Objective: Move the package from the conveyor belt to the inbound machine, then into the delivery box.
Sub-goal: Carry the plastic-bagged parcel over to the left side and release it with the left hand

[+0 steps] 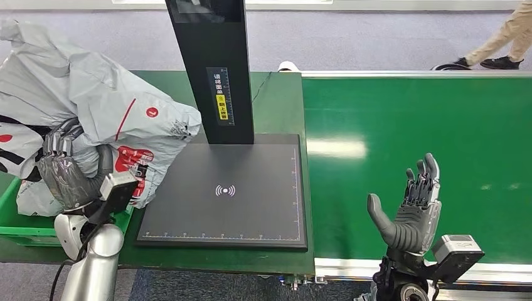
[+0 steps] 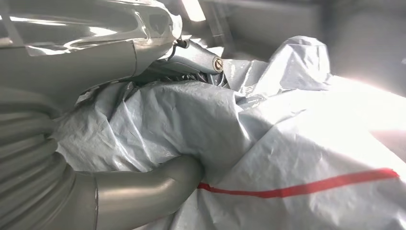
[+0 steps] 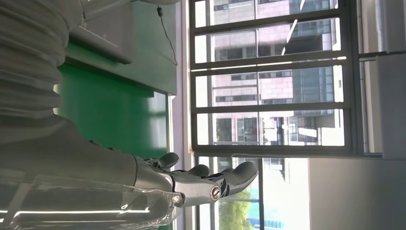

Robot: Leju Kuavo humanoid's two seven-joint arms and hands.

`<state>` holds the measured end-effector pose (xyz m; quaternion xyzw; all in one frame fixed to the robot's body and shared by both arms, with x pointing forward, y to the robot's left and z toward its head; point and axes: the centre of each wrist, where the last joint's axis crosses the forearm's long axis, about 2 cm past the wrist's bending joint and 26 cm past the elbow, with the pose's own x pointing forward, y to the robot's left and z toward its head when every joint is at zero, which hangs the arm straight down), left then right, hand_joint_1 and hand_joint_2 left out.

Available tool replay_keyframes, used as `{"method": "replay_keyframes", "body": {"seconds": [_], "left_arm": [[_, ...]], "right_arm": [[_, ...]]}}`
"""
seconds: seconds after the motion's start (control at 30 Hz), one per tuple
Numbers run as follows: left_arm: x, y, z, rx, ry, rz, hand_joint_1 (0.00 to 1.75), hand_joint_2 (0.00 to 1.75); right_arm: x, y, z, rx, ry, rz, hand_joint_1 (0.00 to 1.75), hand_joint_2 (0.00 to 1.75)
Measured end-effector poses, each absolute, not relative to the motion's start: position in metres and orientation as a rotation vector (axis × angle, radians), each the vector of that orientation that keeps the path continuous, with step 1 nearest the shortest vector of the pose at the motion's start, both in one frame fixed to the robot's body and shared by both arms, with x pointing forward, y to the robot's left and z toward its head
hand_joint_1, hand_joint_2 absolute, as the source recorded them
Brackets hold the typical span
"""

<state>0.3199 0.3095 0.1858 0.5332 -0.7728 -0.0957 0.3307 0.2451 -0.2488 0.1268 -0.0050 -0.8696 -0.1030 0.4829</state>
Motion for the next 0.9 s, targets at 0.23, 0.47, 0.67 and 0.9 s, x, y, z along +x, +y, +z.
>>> {"method": "replay_keyframes", "body": {"seconds": [0.23, 0.47, 0.67, 0.9], "left_arm": [[0.327, 0.344, 0.169, 1.47, -1.75, -0.251, 1.75, 1.75], [0.333, 0.383, 0.174, 1.583, -1.667, -0.207, 1.75, 1.75], [0.337, 0.407, 0.185, 1.665, -1.61, -0.159, 1.75, 1.75], [0.34, 0.427, 0.19, 1.742, -1.553, -0.193, 1.75, 1.75]], "right_arm": [[0.238, -0.252, 0.125, -0.031, -2.114, -0.251, 0.0, 1.75], [0.236, -0.252, 0.127, -0.042, -2.117, -0.248, 0.0, 1.75], [0.233, -0.253, 0.125, -0.049, -2.109, -0.257, 0.0, 1.75], [0.234, -0.253, 0.126, -0.042, -2.11, -0.254, 0.0, 1.75]]}}
